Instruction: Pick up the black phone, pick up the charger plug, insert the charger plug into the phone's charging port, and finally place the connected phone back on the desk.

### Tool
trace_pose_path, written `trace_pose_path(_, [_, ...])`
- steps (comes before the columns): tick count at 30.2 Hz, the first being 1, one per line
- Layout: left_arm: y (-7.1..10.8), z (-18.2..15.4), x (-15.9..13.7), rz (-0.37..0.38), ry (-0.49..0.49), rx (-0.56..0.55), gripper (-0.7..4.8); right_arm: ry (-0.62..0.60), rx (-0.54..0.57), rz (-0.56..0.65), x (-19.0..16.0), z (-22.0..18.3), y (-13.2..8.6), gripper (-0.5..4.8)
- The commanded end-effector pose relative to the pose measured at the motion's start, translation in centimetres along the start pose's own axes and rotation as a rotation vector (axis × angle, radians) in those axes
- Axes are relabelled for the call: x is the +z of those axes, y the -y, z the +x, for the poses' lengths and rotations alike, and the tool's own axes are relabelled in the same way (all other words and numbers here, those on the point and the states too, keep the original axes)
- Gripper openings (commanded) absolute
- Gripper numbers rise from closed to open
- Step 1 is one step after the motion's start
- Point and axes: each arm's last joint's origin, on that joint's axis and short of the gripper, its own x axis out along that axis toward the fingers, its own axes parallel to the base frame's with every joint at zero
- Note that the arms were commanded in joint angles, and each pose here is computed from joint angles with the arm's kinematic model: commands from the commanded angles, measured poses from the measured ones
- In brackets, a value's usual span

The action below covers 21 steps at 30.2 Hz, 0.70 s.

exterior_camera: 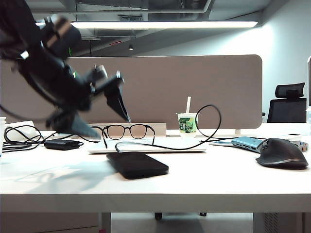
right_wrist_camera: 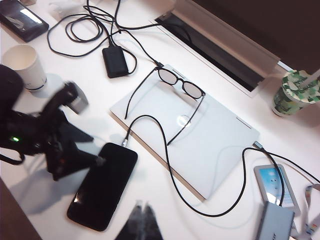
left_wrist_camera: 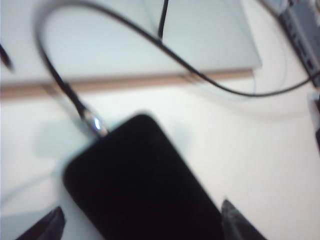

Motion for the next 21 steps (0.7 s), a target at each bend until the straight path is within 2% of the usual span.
trace_pose_path(1, [0.6, -2.3, 0.6, 0.130, 0.025, 0.100, 4.03, -0.059, -0.079, 0.012, -0.4, 0.0, 0.1, -0.01])
trace_pose_path(3, [1.3, -4.2, 1.1, 0.185, 0.056, 0.127, 3.85, -0.092, -0.125, 0.023, -0.7, 0.3, 0.2, -0.01])
trace_pose_path(5, [2.1, -6.2, 1.7, 0.240, 0.099, 0.118, 1.94, -0.107, -0.144, 0.083, -1.0, 0.7, 0.3, -0.01])
trace_pose_path(6, [2.7, -7.6, 2.1, 0.272, 0.137, 0.107, 0.24, -0.109, -0.141, 0.121, -1.2, 1.0, 0.3, -0.01])
trace_pose_path(7, [3.1, -8.5, 2.3, 0.285, 0.166, 0.099, -0.04, -0.109, -0.137, 0.137, -1.2, 1.1, 0.3, -0.01])
trace_pose_path(10, [4.4, -12.2, 2.8, 0.304, 0.257, 0.073, -0.05, -0.153, -0.087, 0.126, -2.1, 2.5, -0.7, -0.01])
trace_pose_path(14, [5.0, -15.6, 1.8, 0.300, 0.236, 0.078, -0.05, -0.184, -0.043, 0.097, -3.8, 3.7, -2.4, -0.01])
trace_pose_path(16, [5.3, -17.1, 1.4, 0.299, 0.237, 0.078, -0.05, -0.162, -0.028, 0.079, -5.0, 3.8, -3.3, -0.01])
trace_pose_path(21, [5.6, -19.4, 0.7, 0.316, 0.287, 0.089, -0.05, -0.049, -0.060, 0.069, -8.1, 2.7, -3.8, -0.01])
